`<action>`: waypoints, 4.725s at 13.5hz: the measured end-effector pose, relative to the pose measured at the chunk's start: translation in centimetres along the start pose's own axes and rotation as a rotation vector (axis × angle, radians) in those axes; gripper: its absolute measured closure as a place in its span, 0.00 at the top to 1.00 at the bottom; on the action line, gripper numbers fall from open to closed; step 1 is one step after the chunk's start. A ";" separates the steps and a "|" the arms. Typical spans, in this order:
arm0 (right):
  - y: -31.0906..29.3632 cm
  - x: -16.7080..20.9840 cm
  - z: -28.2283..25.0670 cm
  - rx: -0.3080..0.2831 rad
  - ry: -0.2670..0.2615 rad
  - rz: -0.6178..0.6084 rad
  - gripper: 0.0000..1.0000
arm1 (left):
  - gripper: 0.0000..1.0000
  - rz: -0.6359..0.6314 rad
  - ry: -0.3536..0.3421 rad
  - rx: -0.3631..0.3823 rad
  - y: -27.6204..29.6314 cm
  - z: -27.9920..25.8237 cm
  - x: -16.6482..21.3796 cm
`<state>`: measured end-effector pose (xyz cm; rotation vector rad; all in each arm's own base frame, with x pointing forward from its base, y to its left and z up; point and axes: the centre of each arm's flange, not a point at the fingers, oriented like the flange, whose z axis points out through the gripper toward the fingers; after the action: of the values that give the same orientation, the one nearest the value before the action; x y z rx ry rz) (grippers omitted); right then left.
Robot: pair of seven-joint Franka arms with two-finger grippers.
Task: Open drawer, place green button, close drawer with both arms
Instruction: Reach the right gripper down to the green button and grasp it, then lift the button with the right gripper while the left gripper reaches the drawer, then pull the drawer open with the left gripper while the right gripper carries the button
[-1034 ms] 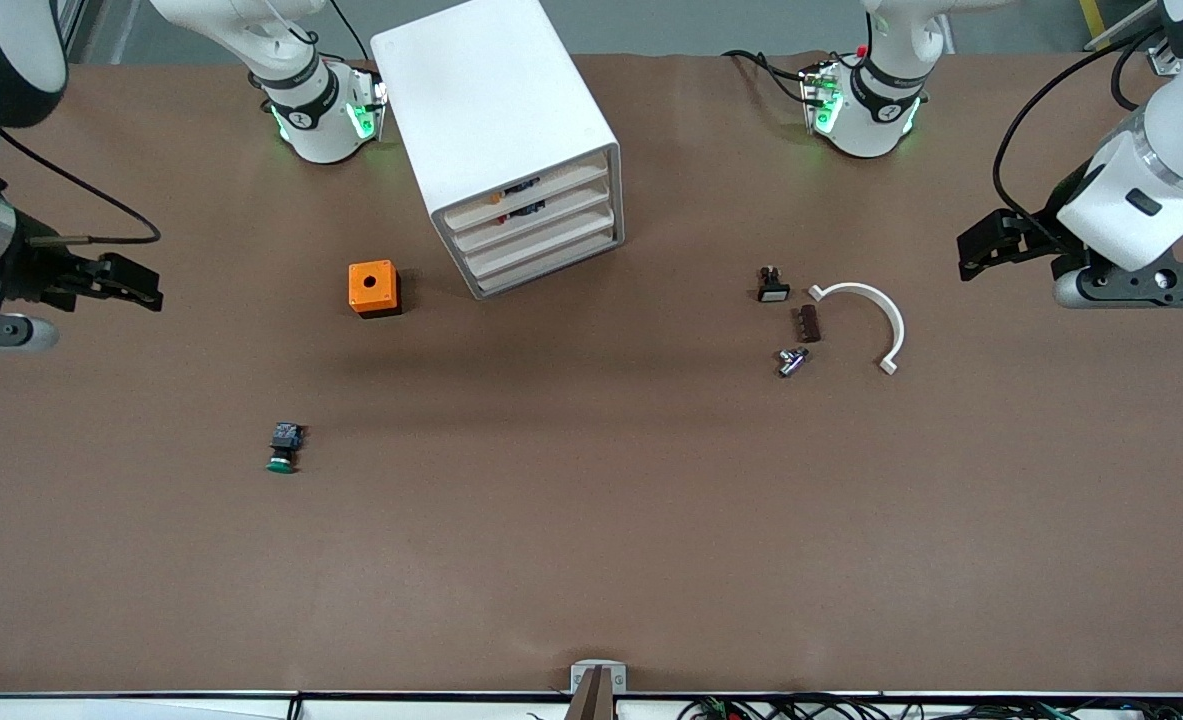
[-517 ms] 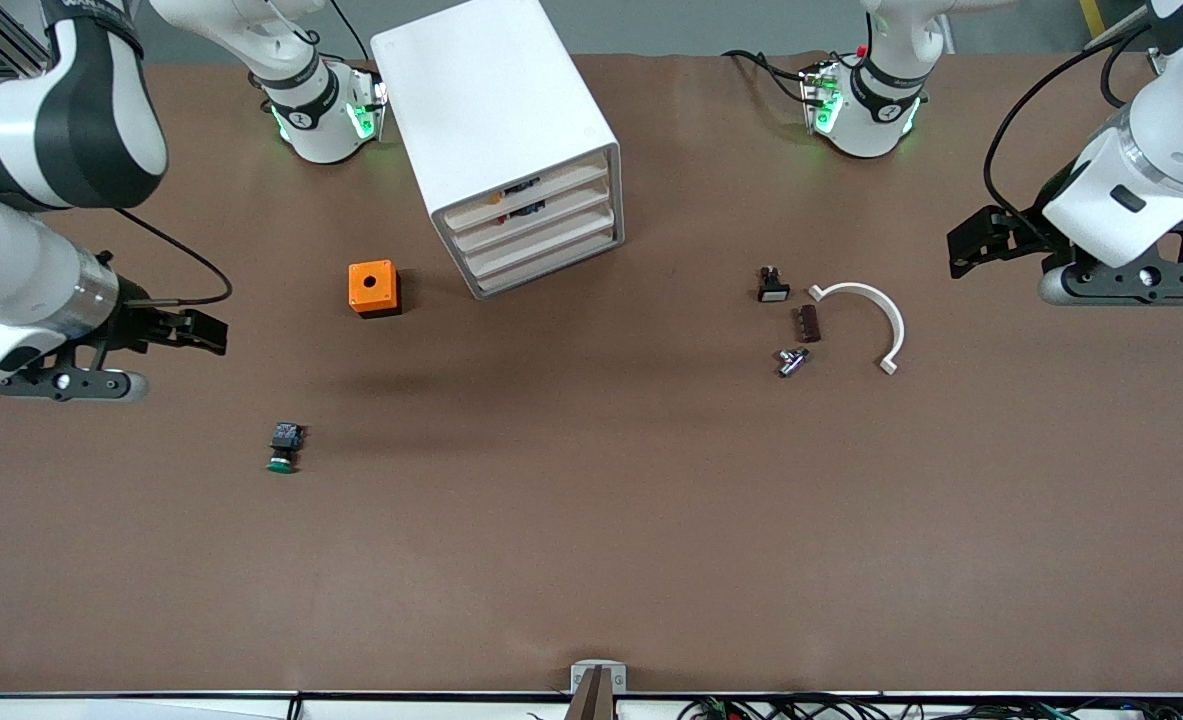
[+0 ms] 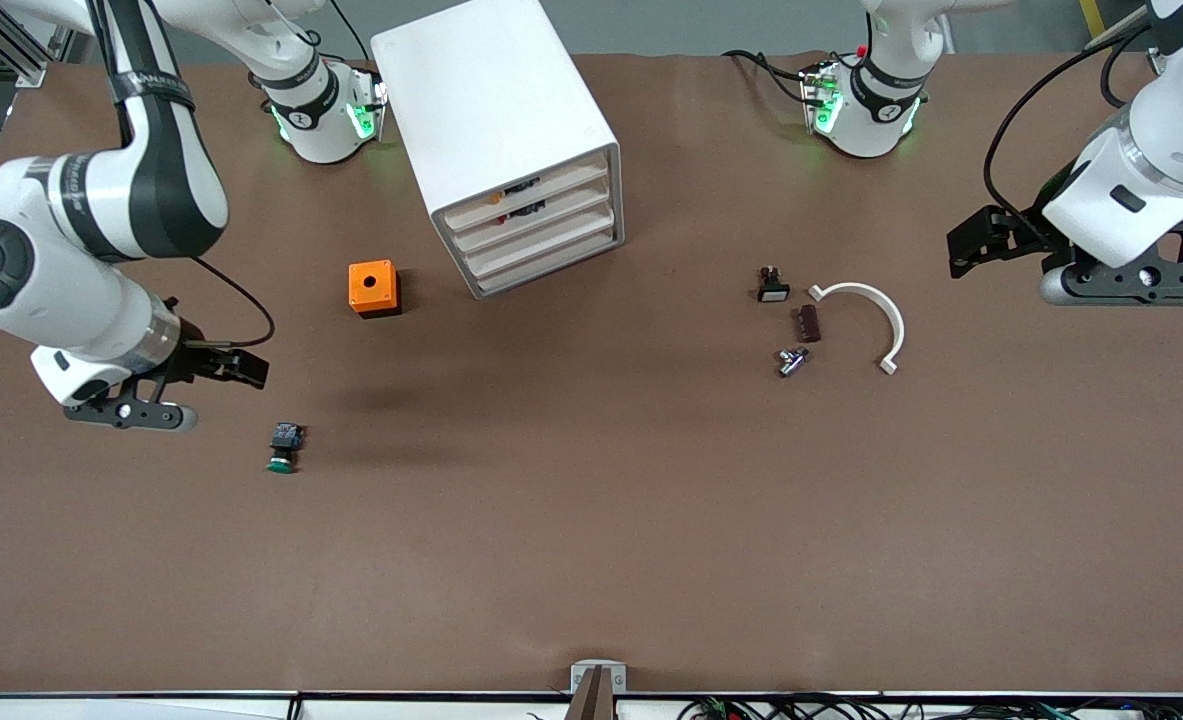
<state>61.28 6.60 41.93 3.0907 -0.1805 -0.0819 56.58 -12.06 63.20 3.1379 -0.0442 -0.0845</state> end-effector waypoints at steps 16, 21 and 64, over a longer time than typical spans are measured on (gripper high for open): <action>2.6 5.5 16.5 -0.016 0.061 0.051 1.00 | 1.00 0.005 -0.028 -0.002 0.2 1.4 0.6; 2.7 5.3 20.5 -0.031 0.014 0.049 1.00 | 1.00 -0.011 -0.162 -0.022 -1.1 10.0 5.1; -3.6 4.0 11.8 -0.025 0.002 0.019 0.41 | 0.35 -1.793 -1.283 0.578 39.6 50.1 -8.2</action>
<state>64.97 9.27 29.82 3.0636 -0.2068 -0.0799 44.56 -51.49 13.71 1.5680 2.6574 -1.9688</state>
